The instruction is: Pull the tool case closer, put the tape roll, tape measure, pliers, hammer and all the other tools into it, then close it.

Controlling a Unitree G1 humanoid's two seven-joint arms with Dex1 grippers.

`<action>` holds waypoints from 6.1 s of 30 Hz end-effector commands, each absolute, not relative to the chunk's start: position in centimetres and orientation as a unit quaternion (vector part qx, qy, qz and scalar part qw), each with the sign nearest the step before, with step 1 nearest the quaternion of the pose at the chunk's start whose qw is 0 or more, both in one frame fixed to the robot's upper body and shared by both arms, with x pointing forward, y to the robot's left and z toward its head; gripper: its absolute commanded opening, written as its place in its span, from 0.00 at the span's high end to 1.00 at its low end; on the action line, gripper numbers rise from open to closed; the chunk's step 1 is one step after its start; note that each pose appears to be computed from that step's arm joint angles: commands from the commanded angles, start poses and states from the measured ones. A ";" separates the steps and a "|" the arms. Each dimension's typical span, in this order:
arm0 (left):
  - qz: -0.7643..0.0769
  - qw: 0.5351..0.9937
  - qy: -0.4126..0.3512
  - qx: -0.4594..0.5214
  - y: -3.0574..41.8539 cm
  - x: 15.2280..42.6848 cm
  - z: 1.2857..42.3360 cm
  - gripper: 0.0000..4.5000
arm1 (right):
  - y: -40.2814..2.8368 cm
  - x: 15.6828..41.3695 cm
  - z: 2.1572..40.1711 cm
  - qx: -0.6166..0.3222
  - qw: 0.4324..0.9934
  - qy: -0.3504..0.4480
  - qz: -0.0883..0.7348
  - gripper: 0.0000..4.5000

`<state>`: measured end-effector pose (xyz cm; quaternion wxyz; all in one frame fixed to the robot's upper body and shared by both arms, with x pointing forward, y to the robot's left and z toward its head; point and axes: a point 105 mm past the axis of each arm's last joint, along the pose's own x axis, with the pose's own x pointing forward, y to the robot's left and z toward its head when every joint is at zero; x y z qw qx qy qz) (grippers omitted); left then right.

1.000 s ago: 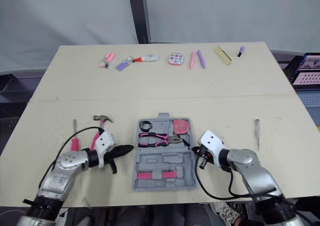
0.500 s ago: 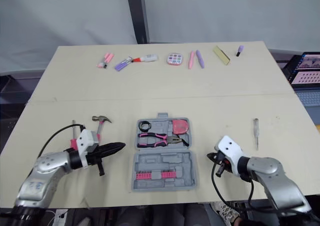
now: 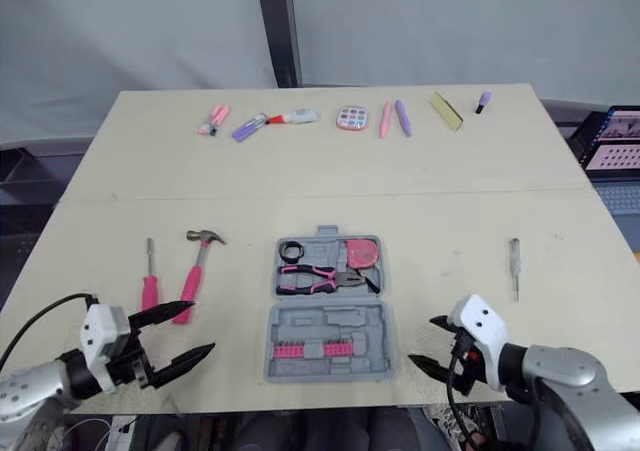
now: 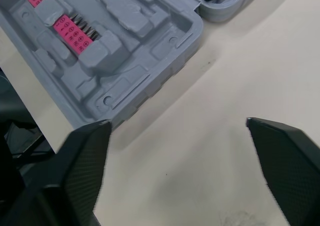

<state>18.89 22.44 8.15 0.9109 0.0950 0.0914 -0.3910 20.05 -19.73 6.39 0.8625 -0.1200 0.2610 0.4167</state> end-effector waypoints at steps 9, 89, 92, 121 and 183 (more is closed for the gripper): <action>-0.377 0.915 0.101 0.103 23.7 16.6 7.3 0.00 | -19.5 19.4 6.5 -0.118 0.857 0.250 0.434 0.01; -0.572 0.814 -0.014 0.099 13.6 20.3 13.6 0.00 | -33.4 32.8 6.6 0.014 0.969 0.238 -0.071 0.27; -0.572 0.814 -0.014 0.099 13.5 20.3 13.7 0.00 | -33.4 32.8 6.6 0.016 0.968 0.239 -0.071 0.62; -0.537 0.838 0.003 0.095 16.2 21.4 13.1 0.00 | -19.3 30.4 14.5 -0.162 0.918 0.193 0.305 0.99; -0.504 0.850 0.105 0.114 21.6 15.2 8.3 0.00 | -1.0 27.0 10.5 -0.363 0.667 0.251 0.599 0.99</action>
